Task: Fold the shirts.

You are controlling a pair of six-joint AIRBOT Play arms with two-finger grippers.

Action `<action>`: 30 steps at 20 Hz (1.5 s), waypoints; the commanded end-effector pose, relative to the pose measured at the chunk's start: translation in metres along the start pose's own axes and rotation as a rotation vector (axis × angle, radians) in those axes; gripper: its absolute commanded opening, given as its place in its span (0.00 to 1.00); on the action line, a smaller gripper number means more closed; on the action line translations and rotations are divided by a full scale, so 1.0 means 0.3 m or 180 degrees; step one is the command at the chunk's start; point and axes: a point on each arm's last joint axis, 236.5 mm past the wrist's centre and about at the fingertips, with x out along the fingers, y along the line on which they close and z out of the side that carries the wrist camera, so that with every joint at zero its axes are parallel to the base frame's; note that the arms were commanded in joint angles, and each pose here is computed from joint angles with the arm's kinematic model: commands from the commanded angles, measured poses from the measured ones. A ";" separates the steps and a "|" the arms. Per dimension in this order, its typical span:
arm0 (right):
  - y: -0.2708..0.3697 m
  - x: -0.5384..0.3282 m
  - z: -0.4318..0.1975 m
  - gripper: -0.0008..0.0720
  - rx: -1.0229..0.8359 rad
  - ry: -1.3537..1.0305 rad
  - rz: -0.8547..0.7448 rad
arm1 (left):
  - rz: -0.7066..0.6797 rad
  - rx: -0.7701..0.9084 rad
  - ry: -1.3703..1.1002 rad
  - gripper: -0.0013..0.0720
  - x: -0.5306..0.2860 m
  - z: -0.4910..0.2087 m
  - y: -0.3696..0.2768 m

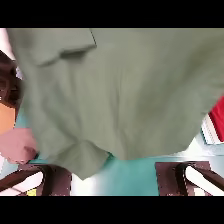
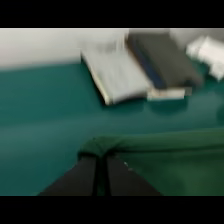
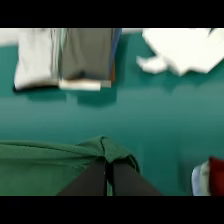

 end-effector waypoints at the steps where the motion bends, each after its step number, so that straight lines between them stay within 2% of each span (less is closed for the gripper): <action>1: -0.031 0.367 -0.258 0.03 -0.0140 0.1058 -0.0099 | -0.0142 -0.0334 0.1482 0.06 0.418 -0.430 0.097; 4: -0.036 0.648 -0.473 0.03 -0.0233 0.1654 -0.0136 | -0.0167 -0.0634 0.2396 0.06 0.649 -0.819 0.161; 7: -0.072 0.826 -0.600 0.03 -0.0148 0.1966 -0.0158 | -0.0133 -0.0763 0.2782 0.06 0.752 -1.043 0.198; 11: -0.082 0.925 -0.585 0.03 -0.0148 0.1975 -0.0161 | -0.0075 -0.0731 0.2569 0.06 0.791 -1.001 0.218; 15: -0.094 0.876 -0.510 0.03 -0.0203 0.1926 -0.0168 | -0.0185 -0.0679 0.2851 0.06 0.702 -0.976 0.184; 25: -0.212 0.825 -0.930 0.04 -0.0002 0.2609 -0.0312 | -0.0186 -0.0723 0.3381 0.06 0.714 -1.297 0.054; 30: -0.220 0.829 -1.035 0.05 0.0049 0.2766 -0.0338 | -0.0161 -0.0772 0.3551 0.06 0.686 -1.349 0.049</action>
